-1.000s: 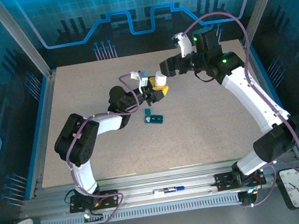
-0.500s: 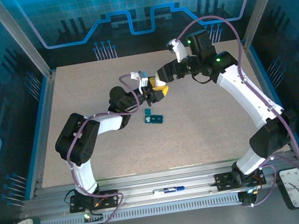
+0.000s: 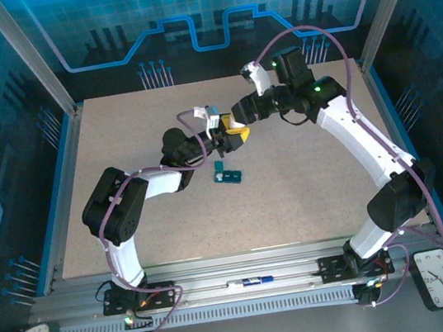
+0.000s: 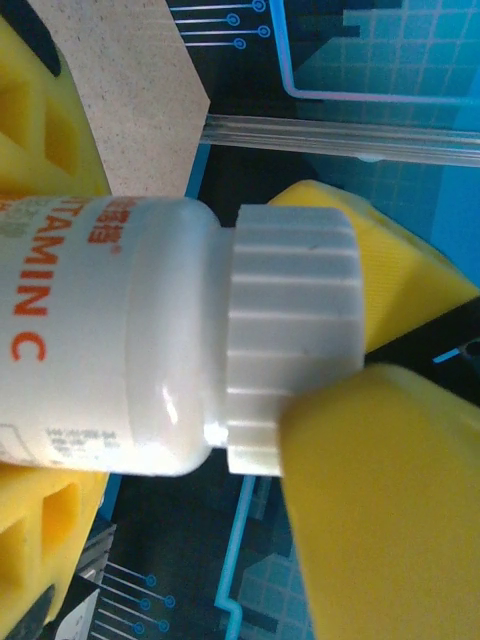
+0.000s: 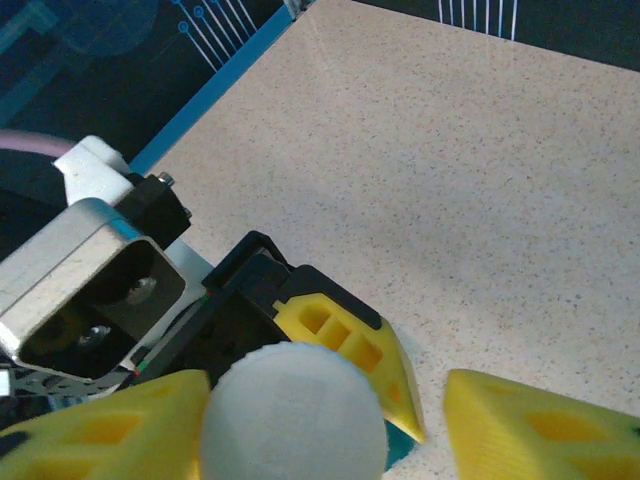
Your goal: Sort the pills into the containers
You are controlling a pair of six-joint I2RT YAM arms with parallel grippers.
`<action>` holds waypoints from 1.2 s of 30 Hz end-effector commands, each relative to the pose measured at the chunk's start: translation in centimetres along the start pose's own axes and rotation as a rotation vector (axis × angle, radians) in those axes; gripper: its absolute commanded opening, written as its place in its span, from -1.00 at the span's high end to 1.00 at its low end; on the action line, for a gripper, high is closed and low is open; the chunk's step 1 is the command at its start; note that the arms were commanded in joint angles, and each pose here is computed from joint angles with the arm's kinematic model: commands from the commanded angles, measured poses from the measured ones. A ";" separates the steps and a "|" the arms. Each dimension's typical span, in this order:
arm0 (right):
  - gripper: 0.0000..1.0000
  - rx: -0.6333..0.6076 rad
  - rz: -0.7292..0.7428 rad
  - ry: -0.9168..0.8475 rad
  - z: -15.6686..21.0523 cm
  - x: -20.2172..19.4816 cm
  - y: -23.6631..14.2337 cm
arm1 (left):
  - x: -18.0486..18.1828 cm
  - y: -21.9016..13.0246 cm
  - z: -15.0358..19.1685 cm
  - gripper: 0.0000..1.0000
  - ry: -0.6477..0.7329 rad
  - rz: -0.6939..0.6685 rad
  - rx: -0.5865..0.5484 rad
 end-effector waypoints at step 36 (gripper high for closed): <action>-0.61 -0.167 0.069 0.062 0.7 3.3 -2.2 | -0.3 0.5 -1.2 1.00 0.042 0.028 -0.042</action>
Point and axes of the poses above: each hand's point on the last joint's axis, 136 mm out from that joint toward the fingers, its own y axis out along the fingers, its own x axis along the line the jaws close on, z = x × y, the point moved 6 cm from there along -y, back along the fingers, and after that the axes turned 2 degrees about y, right-handed, at the moved point
